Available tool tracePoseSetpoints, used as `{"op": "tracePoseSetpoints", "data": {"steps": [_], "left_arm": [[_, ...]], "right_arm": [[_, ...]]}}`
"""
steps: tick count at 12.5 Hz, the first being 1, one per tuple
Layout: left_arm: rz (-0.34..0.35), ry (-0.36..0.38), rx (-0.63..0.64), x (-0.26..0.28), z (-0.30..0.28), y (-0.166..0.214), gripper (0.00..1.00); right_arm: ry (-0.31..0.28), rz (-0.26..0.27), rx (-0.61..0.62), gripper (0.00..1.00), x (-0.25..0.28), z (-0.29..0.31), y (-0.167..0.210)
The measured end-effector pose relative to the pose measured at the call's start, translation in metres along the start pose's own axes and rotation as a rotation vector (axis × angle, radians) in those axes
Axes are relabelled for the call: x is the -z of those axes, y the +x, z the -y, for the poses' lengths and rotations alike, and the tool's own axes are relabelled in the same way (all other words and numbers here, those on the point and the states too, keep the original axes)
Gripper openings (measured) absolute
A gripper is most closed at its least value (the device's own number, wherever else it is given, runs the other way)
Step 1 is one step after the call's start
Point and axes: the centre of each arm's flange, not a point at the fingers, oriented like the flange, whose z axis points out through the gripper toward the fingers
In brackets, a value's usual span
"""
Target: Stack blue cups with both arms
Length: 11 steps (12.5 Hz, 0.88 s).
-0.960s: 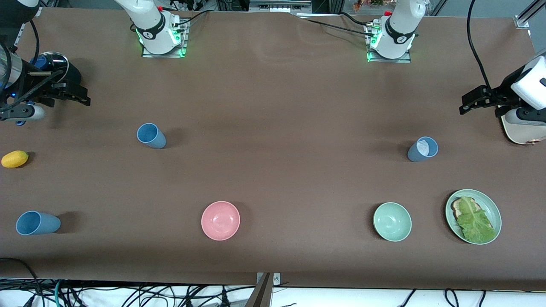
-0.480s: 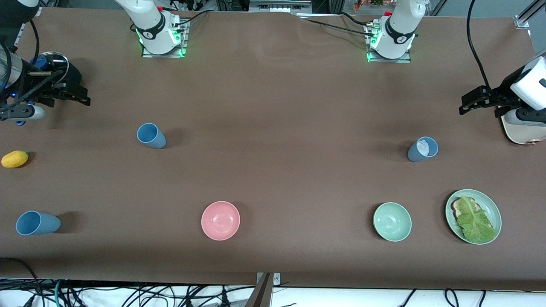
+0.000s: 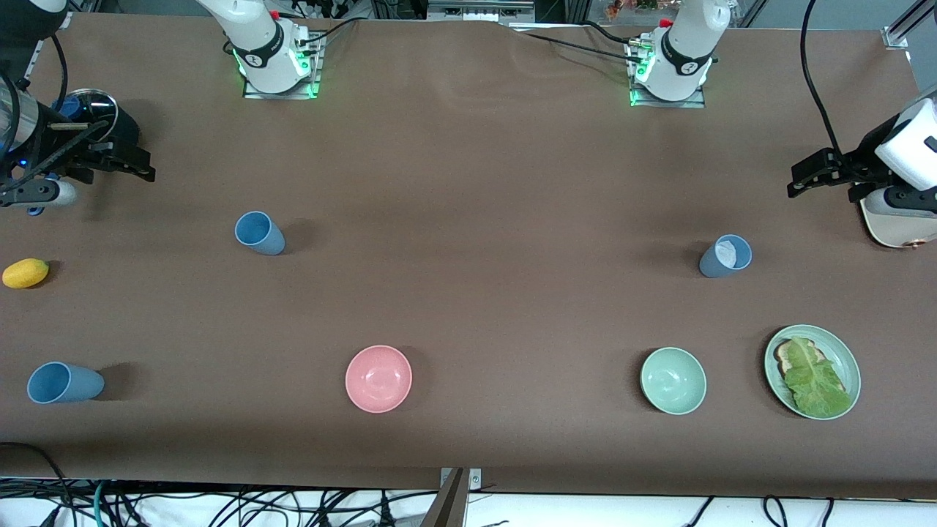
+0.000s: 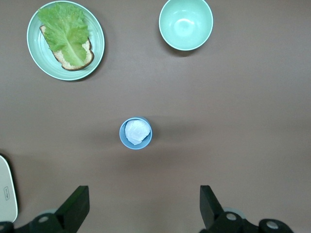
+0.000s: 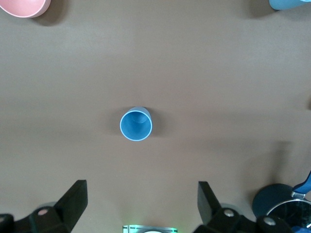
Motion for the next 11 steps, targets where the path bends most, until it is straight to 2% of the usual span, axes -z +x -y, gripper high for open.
{"op": "tracePoseSetpoints", "data": {"steps": [11], "left_arm": [[0.0,-0.001,0.015,0.0,0.0085,-0.0005,1.0]], "right_arm": [[0.0,0.002,0.0,1.0,-0.0006,-0.0001,0.0003]]}}
